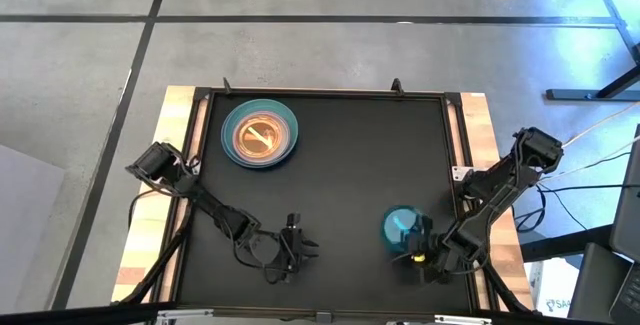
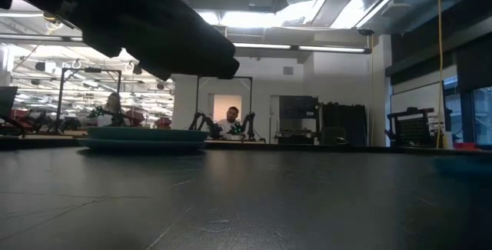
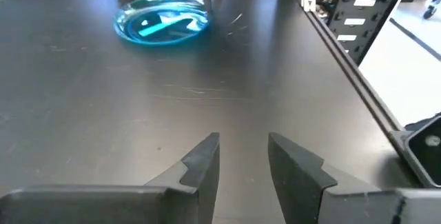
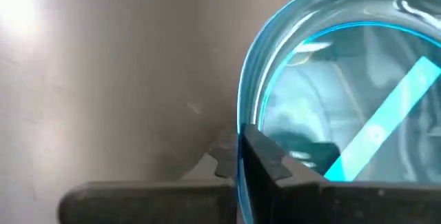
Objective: Stack plastic plates
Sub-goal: Stack the light blue plate on the light green plate
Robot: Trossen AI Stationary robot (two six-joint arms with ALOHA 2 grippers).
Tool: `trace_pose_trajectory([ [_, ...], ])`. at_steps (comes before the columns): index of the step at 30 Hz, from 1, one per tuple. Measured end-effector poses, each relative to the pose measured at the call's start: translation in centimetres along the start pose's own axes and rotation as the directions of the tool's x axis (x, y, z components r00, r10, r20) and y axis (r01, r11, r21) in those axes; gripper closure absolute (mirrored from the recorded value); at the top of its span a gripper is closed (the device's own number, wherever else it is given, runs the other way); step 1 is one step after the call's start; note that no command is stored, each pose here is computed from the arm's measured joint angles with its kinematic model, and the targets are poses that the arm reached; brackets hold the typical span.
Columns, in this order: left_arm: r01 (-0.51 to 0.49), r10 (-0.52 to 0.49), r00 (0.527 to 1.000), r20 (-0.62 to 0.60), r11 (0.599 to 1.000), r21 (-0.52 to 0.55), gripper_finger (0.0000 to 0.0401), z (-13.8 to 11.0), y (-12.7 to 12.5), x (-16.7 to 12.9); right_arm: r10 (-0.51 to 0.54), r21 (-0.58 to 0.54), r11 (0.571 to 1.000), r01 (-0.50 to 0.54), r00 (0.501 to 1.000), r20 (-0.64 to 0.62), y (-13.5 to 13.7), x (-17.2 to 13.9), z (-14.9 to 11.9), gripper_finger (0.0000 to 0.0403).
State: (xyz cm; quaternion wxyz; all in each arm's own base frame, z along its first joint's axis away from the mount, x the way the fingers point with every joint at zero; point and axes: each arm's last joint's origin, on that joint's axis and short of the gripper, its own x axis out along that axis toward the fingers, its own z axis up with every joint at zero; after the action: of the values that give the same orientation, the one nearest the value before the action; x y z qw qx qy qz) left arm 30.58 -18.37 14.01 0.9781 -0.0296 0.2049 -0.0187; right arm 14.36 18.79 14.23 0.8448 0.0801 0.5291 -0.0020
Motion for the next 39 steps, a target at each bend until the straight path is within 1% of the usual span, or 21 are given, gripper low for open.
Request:
trace_pose_trajectory([
  [3, 0.002, -0.002, 1.0, 0.0, 1.0, -0.007, 0.0284, 0.0, -0.1, 0.0, 0.063, -0.065, 0.996, -0.058, 0.995, 0.078, 0.6, 0.4, 1.1, 0.0398],
  [5, 0.005, -0.005, 1.0, -0.001, 1.0, -0.006, 0.0284, -0.1, -0.2, -0.1, 0.089, -0.106, 0.992, -0.075, 0.987, 0.136, 1.0, 1.1, 2.0, 0.0397],
  [7, 0.007, -0.007, 1.0, -0.001, 1.0, -0.005, 0.0284, -0.1, -0.2, -0.1, 0.108, -0.153, 0.985, -0.083, 0.981, 0.163, 1.1, 2.0, 2.7, 0.04],
  [11, 0.011, -0.011, 1.0, -0.001, 1.0, -0.018, 0.0284, -0.1, -0.4, -0.2, 0.169, -0.207, 0.971, -0.118, 0.954, 0.249, 1.5, 3.5, 4.4, 0.0399],
  [14, 0.011, -0.011, 1.0, -0.002, 1.0, -0.027, 0.0284, -0.1, -0.4, -0.2, 0.216, -0.204, 0.966, -0.161, 0.934, 0.285, 1.6, 4.2, 5.3, 0.0398],
  [18, 0.01, -0.01, 1.0, -0.002, 0.999, -0.03, 0.0284, -0.1, -0.4, -0.2, 0.23, -0.162, 0.969, -0.187, 0.923, 0.31, 1.2, 4.8, 6.2, 0.0392],
  [21, 0.01, -0.01, 1.0, -0.002, 0.999, -0.036, 0.0284, -0.1, -0.4, -0.2, 0.221, -0.143, 0.973, -0.183, 0.921, 0.322, 0.8, 4.9, 6.7, 0.0369],
  [25, 0.009, -0.009, 1.0, -0.002, 0.999, -0.035, 0.0284, -0.1, -0.3, -0.2, 0.218, -0.147, 0.973, -0.179, 0.92, 0.324, 0.8, 4.9, 6.7, 0.0312],
  [28, 0.004, -0.004, 1.0, -0.001, 0.999, -0.032, 0.0284, 0.0, -0.1, -0.1, 0.24, -0.161, 0.967, -0.199, 0.923, 0.301, 1.0, 4.6, 6.7, 0.027],
  [30, 0.003, -0.003, 1.0, -0.003, 0.999, -0.036, 0.0284, 0.1, 0.2, 0.1, 0.277, -0.171, 0.957, -0.234, 0.915, 0.293, 1.3, 4.0, 6.9, 0.025],
  [32, 0.003, -0.003, 1.0, -0.01, 0.999, -0.039, 0.0284, 0.3, 0.6, 0.4, 0.299, -0.169, 0.952, -0.257, 0.901, 0.315, 1.9, 3.1, 6.7, 0.0238],
  [35, -0.018, 0.017, 1.0, -0.019, 0.999, -0.041, 0.0284, 1.2, 1.1, 1.0, 0.294, -0.187, 0.952, -0.241, 0.89, 0.35, 2.8, 2.1, 5.8, 0.0229],
  [39, -0.013, 0.014, 0.999, -0.041, 0.999, 0.036, 0.0284, 2.8, 1.1, 1.7, 0.245, -0.217, 0.961, -0.17, 0.885, 0.395, 3.8, 1.4, 4.2, 0.0231],
])
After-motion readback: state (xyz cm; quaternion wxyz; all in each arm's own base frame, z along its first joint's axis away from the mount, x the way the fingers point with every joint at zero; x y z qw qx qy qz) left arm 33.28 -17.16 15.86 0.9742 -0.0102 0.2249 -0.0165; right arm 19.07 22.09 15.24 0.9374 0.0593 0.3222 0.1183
